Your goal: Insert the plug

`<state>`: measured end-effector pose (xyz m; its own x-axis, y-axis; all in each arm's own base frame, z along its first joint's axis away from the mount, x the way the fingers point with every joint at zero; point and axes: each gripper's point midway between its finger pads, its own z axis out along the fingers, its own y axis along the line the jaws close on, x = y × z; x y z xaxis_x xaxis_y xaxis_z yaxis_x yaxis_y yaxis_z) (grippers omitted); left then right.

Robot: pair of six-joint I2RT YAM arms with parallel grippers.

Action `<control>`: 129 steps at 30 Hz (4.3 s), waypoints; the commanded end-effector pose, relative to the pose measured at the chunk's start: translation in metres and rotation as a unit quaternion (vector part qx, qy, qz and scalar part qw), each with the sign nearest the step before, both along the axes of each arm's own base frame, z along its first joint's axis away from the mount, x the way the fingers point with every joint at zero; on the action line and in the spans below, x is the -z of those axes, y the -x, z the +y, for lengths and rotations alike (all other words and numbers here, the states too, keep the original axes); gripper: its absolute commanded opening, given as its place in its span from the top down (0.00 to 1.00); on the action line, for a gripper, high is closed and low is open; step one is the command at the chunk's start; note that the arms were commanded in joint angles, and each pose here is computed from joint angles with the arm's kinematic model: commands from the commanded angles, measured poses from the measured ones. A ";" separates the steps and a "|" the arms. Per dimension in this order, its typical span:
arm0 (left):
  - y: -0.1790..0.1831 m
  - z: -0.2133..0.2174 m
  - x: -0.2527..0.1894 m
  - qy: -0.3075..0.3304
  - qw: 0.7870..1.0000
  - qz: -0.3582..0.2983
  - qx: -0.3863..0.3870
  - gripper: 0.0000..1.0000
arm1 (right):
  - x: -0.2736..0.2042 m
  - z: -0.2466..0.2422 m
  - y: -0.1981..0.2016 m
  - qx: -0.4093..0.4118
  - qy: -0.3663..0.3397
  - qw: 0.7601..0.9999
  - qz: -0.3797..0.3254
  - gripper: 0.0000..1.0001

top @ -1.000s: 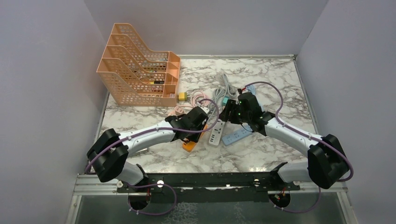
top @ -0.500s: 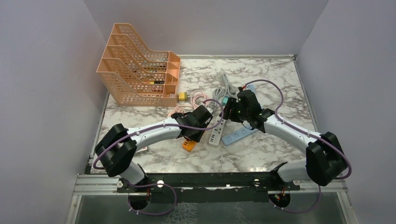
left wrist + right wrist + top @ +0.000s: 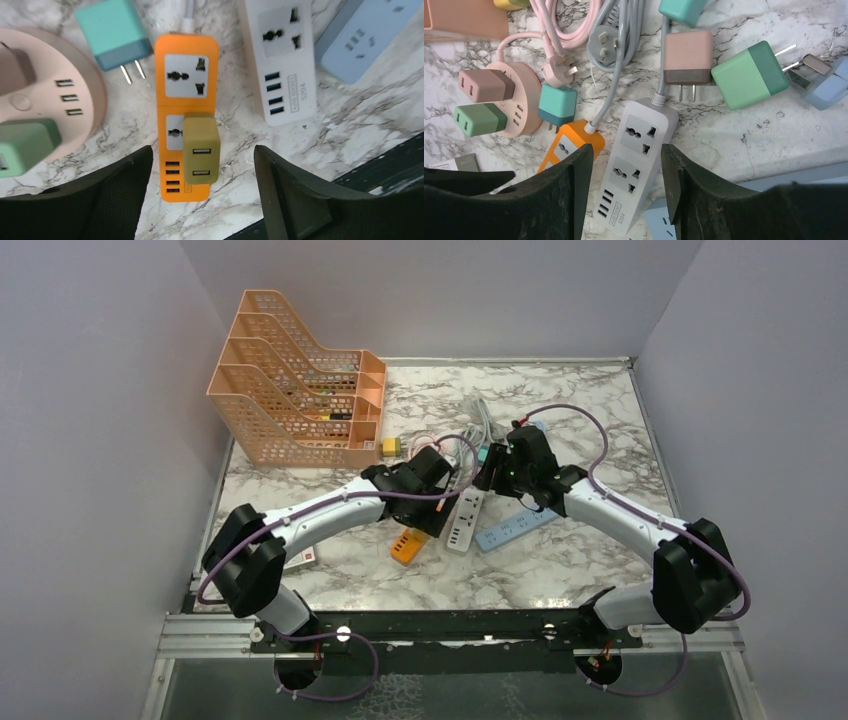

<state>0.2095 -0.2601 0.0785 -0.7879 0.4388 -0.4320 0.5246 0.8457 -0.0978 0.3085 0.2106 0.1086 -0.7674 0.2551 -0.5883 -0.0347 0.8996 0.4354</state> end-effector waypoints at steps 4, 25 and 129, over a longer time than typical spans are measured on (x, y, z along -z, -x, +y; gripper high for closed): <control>-0.032 -0.007 -0.079 0.122 0.991 -0.055 -0.005 0.23 | 0.001 -0.004 -0.021 0.008 0.043 0.999 -0.006 0.48; -0.037 0.005 -0.117 0.371 0.908 -0.129 -0.148 0.23 | 0.066 -0.025 -0.060 -0.029 0.233 0.970 0.056 0.47; -0.043 -0.087 -0.061 0.239 0.953 -0.130 -0.135 0.90 | -0.025 -0.016 0.014 0.059 -0.106 0.992 -0.020 0.37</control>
<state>0.2386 -0.3357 0.1306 -0.7325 -0.0442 -0.6793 0.3483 0.8330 -0.4298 0.2883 0.2035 0.1306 -0.7143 0.3960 -0.5771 -0.0313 0.8057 0.5916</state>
